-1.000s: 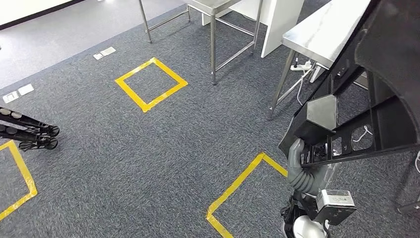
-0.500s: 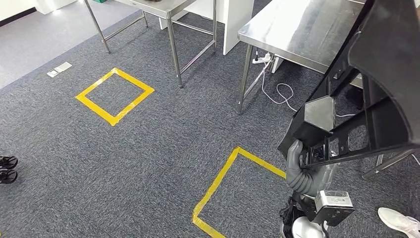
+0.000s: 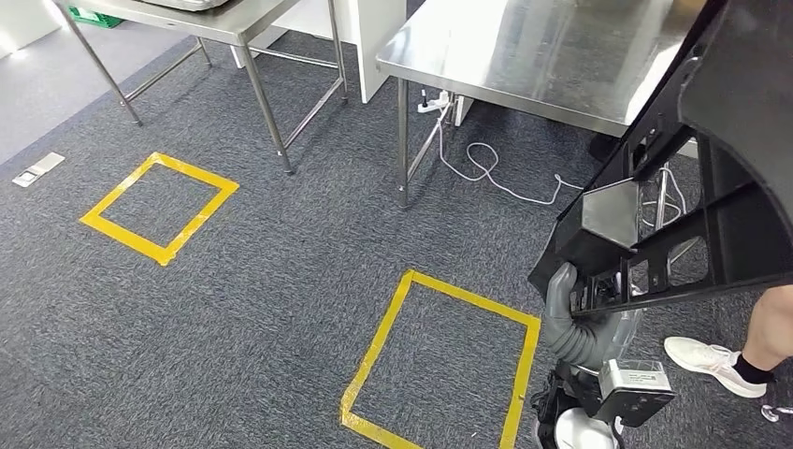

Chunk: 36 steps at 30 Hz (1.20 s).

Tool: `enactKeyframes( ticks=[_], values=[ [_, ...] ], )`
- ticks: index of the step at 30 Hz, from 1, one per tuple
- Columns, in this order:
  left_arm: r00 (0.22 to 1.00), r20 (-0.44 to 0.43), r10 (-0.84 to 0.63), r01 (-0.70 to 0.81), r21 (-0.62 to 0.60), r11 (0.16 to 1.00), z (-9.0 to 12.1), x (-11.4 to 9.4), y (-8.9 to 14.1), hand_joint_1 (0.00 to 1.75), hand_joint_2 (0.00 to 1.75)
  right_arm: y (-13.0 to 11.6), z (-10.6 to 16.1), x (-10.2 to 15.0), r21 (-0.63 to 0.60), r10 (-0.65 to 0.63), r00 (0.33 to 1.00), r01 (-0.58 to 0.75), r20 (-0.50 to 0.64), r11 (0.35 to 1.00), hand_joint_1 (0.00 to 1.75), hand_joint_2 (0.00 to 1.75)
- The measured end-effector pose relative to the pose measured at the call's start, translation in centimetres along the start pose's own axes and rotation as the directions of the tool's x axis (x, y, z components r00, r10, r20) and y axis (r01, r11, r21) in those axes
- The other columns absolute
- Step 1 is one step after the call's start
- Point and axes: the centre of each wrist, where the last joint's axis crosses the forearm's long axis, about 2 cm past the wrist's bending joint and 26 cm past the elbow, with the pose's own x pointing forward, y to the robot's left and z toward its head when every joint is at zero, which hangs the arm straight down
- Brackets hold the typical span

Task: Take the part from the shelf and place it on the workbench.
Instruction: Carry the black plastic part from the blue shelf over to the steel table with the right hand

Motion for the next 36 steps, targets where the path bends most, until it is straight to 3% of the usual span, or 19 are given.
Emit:
enactKeyframes(
  ticks=[36],
  values=[
    [1.0, 0.001, -0.008, 0.008, -0.002, 1.0, 0.0, 0.1, -0.1, 0.0, 1.75, 0.2, -1.1, 0.0, 0.02, 0.02, 0.999, -0.021, 0.033, 1.0, 1.75, 1.75]
  ],
)
